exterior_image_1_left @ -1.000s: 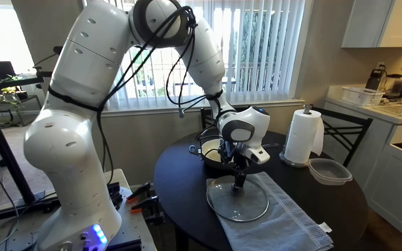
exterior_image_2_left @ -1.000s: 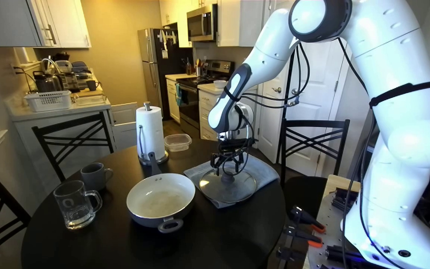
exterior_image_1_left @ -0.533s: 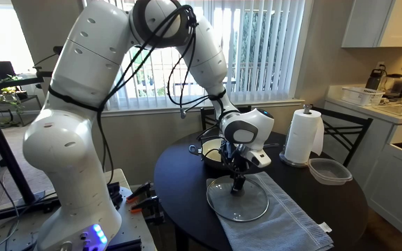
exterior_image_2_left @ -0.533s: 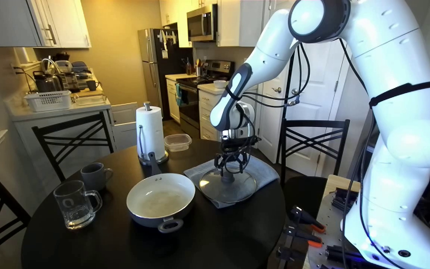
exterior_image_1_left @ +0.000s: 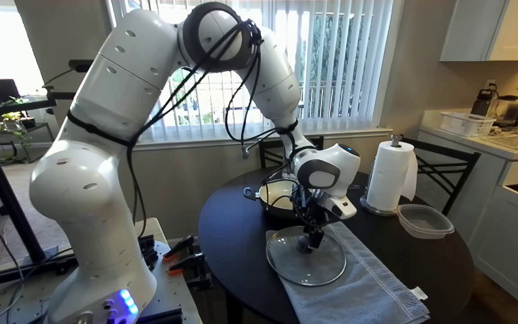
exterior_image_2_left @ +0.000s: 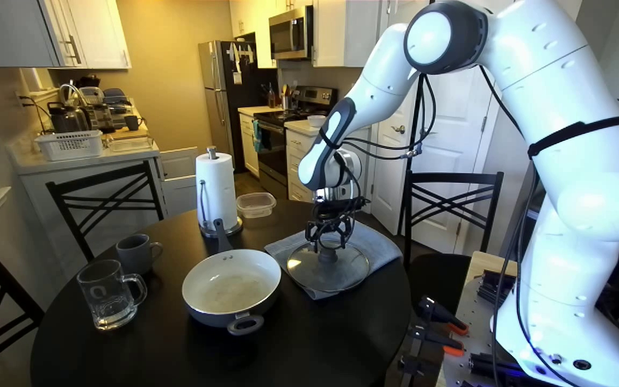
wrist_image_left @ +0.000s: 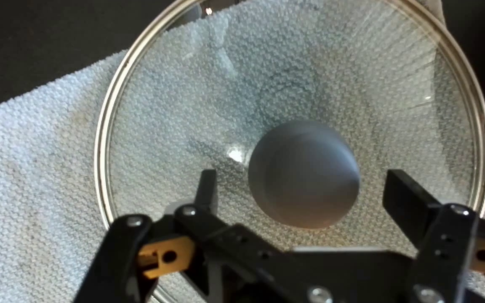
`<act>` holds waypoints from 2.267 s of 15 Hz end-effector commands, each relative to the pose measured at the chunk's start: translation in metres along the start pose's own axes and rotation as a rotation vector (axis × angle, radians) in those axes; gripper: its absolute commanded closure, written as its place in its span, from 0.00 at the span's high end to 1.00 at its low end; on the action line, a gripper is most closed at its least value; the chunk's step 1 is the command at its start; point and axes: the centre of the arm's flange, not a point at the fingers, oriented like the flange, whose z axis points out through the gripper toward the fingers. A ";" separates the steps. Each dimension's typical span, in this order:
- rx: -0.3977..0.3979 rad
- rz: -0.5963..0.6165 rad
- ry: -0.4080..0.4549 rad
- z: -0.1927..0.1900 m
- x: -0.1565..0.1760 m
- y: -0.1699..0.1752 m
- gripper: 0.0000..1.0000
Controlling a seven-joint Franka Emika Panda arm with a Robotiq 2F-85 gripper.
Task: Put the glass lid on the pan.
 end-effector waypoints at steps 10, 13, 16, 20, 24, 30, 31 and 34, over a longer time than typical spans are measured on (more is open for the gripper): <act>-0.043 -0.004 0.024 0.017 -0.002 -0.017 1.00; -0.046 0.012 0.040 0.019 -0.010 -0.023 1.00; -0.056 0.048 0.048 0.016 -0.013 -0.024 1.00; -0.058 0.116 0.073 0.011 -0.013 -0.015 1.00; -0.036 0.176 0.094 0.010 -0.019 -0.002 1.00; -0.074 0.135 0.087 0.016 -0.045 -0.009 1.00; -0.072 0.133 0.094 0.016 -0.048 -0.010 1.00; -0.062 0.135 0.131 0.016 -0.052 -0.013 1.00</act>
